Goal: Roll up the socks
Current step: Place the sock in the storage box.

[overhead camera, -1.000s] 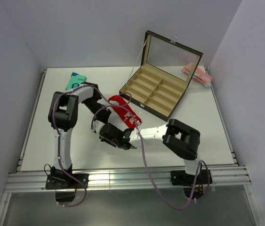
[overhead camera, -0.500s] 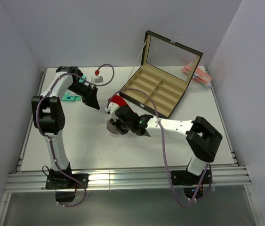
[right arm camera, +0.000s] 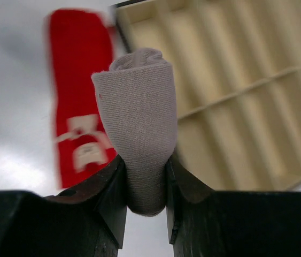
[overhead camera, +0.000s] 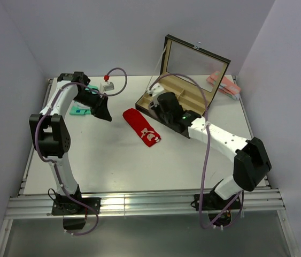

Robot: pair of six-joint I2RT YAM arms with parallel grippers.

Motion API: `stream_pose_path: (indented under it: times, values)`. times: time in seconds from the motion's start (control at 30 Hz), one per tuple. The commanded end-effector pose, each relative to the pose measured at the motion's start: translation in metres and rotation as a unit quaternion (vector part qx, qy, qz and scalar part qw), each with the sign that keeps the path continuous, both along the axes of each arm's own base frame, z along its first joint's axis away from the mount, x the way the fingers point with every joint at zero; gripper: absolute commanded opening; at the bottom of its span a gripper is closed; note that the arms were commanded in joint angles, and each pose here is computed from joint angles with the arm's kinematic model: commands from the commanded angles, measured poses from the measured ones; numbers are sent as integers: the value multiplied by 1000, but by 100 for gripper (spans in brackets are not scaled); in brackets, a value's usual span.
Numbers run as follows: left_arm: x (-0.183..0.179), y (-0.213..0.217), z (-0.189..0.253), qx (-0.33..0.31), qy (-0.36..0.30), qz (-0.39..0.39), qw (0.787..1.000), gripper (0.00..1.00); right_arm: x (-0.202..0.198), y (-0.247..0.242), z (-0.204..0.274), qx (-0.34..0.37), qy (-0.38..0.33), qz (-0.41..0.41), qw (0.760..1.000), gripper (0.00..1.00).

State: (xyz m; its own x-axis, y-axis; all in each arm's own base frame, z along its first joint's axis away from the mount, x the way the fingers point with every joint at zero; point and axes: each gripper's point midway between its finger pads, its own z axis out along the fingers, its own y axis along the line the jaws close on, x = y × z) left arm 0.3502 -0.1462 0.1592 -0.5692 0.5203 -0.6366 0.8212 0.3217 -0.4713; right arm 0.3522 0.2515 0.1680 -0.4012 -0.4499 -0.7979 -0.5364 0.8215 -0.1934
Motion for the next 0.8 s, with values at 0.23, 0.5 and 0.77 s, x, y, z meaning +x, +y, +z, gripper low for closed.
stream_pose_path:
  times: [0.23,0.5,0.77]
  values:
    - [-7,2,32,-31,-32,9,999,26,93,-153,67,-142,-166,-214,952,0]
    - [-4,10,36,-23,-47,14,999,26,140,-204,71,-239,-203,-251,916,0]
    - [0,6,36,-37,-39,17,998,27,162,-219,31,-277,-193,-246,909,0]
